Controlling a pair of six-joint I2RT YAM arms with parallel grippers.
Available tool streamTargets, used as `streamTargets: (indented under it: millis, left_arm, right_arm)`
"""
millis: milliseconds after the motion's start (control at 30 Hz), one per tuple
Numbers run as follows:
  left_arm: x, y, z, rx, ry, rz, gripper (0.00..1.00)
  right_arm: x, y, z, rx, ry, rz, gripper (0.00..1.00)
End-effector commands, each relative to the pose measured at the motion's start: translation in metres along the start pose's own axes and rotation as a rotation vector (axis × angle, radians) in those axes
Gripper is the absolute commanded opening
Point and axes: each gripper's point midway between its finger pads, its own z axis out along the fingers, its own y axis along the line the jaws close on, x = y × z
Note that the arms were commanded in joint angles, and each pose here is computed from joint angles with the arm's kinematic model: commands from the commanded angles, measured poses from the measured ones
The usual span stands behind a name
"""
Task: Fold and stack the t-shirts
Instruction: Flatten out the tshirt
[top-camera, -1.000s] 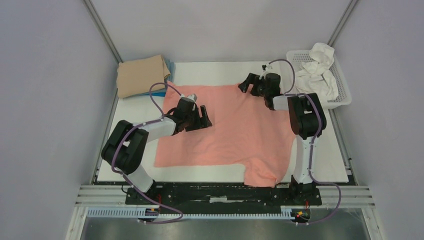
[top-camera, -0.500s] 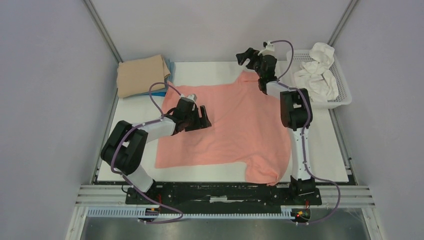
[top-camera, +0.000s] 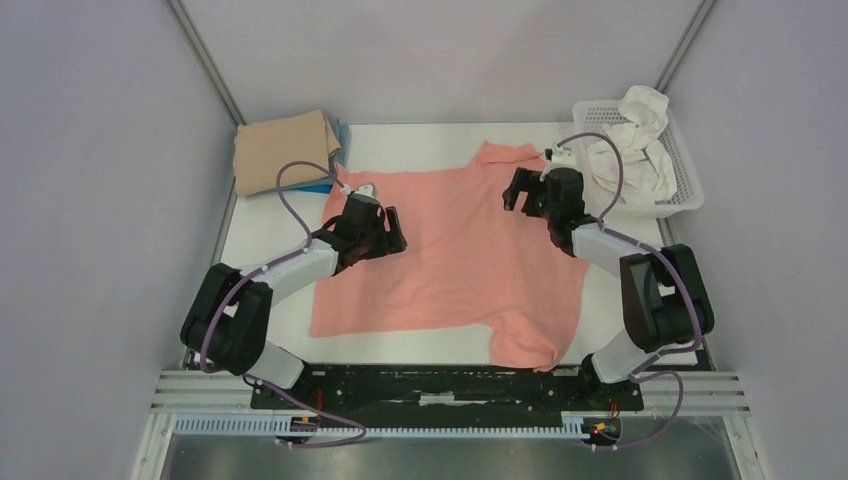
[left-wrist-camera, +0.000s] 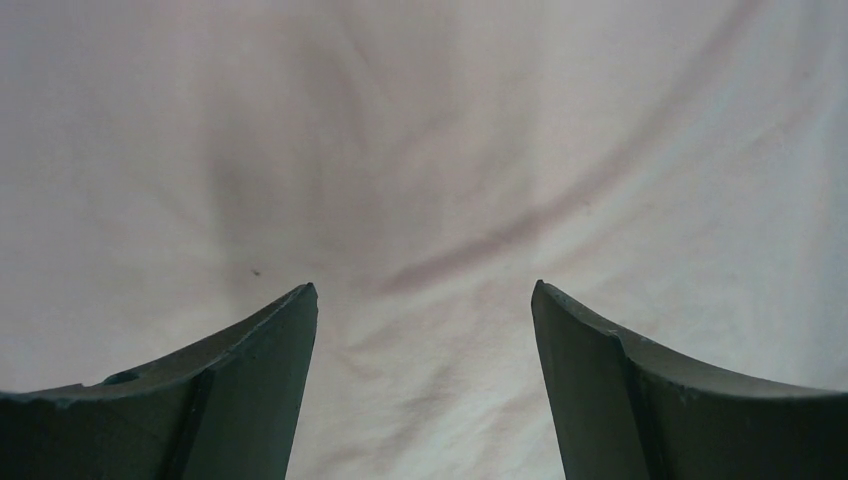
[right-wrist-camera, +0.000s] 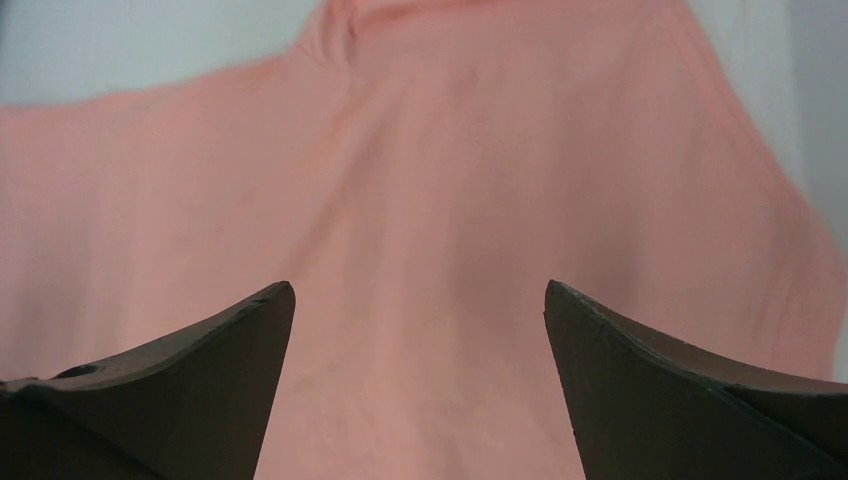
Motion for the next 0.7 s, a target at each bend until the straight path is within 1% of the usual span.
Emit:
streamTargets:
  millis: [0, 200, 300, 333, 567, 667]
  left_arm:
    - [-0.013, 0.027, -0.006, -0.113, -0.053, -0.053, 0.85]
    - [-0.019, 0.050, 0.013, -0.193, -0.042, -0.095, 0.85]
    - [-0.019, 0.054, 0.031, -0.178, 0.008, -0.136, 0.85]
    - [-0.019, 0.059, 0.042, -0.183, 0.042, -0.159, 0.84]
    - [-0.032, 0.065, 0.073, -0.185, 0.066, -0.183, 0.84]
    - [-0.040, 0.065, 0.083, -0.187, 0.068, -0.179, 0.84]
  right_arm:
    - [0.059, -0.030, -0.022, 0.097, 0.121, -0.008, 0.98]
    - [0.086, -0.055, -0.020, 0.209, 0.185, -0.002, 0.98]
    - [0.098, -0.069, -0.014, 0.260, 0.206, 0.051, 0.98]
    - [0.100, -0.081, -0.011, 0.309, 0.206, 0.095, 0.98]
    - [0.101, -0.100, -0.002, 0.376, 0.197, 0.159, 0.98]
    - [0.097, -0.099, 0.004, 0.358, 0.200, 0.133, 0.98]
